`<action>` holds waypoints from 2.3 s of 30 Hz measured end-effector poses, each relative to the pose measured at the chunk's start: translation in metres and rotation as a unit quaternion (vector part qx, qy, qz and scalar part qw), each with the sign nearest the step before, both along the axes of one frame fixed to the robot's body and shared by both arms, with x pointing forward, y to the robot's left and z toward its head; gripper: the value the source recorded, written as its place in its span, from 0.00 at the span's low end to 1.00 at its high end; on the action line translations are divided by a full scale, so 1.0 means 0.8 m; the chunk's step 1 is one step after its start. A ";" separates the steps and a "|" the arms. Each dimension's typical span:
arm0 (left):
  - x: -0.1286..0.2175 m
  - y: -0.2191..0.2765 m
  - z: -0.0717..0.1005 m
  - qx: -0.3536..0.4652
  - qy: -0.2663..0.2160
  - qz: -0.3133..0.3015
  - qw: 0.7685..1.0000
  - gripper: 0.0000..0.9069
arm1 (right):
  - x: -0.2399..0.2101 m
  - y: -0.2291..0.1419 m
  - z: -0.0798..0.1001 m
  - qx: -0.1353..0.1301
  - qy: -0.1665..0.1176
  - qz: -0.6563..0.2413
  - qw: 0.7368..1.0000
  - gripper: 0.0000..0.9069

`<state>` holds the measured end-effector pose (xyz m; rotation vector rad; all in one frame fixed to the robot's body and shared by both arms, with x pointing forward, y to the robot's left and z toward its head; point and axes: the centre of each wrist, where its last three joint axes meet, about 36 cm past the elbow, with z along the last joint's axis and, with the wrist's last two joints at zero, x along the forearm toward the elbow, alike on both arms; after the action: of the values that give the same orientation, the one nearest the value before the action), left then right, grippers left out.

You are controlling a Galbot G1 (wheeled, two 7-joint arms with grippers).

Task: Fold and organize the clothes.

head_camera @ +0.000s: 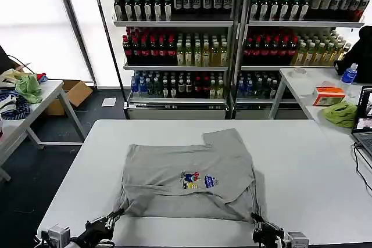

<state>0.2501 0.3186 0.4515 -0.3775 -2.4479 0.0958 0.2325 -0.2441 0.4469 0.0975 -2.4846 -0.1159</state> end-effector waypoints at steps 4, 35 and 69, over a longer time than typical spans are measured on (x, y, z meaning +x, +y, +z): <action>-0.006 0.002 0.000 0.004 0.004 0.005 1.000 0.29 | -0.001 -0.005 0.000 -0.006 -0.001 -0.002 1.000 0.00; 0.014 0.068 0.041 0.065 -0.019 0.037 0.997 1.00 | 0.088 -0.068 0.053 -0.036 -0.092 0.052 0.994 1.00; 0.300 0.106 0.004 -0.002 -0.045 -0.032 0.998 1.00 | 0.439 -0.110 -0.003 0.010 -0.062 0.139 0.988 1.00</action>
<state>0.4904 0.4035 0.4550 -0.4711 -2.5216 0.0574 0.5833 -0.3324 0.4447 0.4696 -2.5652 -0.0173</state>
